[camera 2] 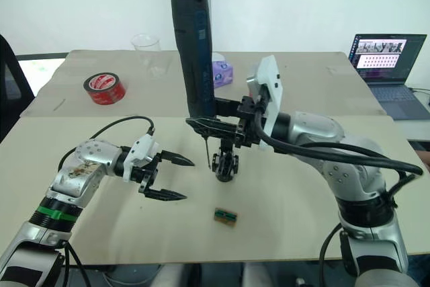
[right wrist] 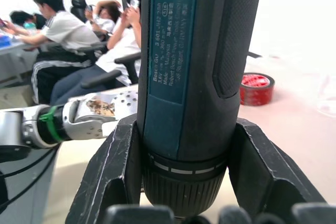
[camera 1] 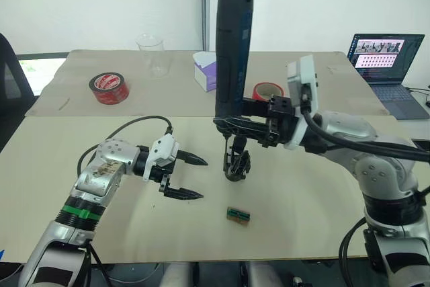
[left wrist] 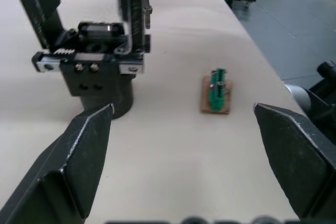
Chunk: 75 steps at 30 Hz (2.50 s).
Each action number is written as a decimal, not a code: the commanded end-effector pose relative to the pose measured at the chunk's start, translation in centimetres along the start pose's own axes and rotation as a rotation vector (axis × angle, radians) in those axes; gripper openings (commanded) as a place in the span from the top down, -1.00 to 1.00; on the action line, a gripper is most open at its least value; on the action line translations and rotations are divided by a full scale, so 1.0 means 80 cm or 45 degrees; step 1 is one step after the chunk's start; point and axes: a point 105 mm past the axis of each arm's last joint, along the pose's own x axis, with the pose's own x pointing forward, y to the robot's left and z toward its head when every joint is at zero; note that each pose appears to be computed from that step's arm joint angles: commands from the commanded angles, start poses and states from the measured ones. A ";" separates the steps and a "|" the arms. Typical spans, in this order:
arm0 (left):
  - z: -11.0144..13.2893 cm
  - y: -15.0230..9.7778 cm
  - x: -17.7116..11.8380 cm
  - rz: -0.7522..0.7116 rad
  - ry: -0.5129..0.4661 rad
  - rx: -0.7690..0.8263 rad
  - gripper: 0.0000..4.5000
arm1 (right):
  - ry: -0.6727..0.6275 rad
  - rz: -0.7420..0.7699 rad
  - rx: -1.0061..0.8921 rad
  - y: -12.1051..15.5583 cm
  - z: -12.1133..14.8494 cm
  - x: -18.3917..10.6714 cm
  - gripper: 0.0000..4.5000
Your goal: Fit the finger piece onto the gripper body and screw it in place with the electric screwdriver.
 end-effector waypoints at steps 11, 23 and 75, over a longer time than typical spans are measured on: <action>-0.006 0.031 0.014 0.007 0.016 0.103 -1.00 | 0.014 -0.001 -0.168 -0.007 0.011 0.003 0.16; -0.003 0.048 0.031 0.025 -0.009 0.144 -1.00 | 0.055 0.005 -0.183 -0.012 0.007 -0.002 0.16; 0.006 0.046 0.036 0.024 -0.006 0.166 -1.00 | 0.063 -0.026 -0.150 -0.009 -0.001 -0.008 0.16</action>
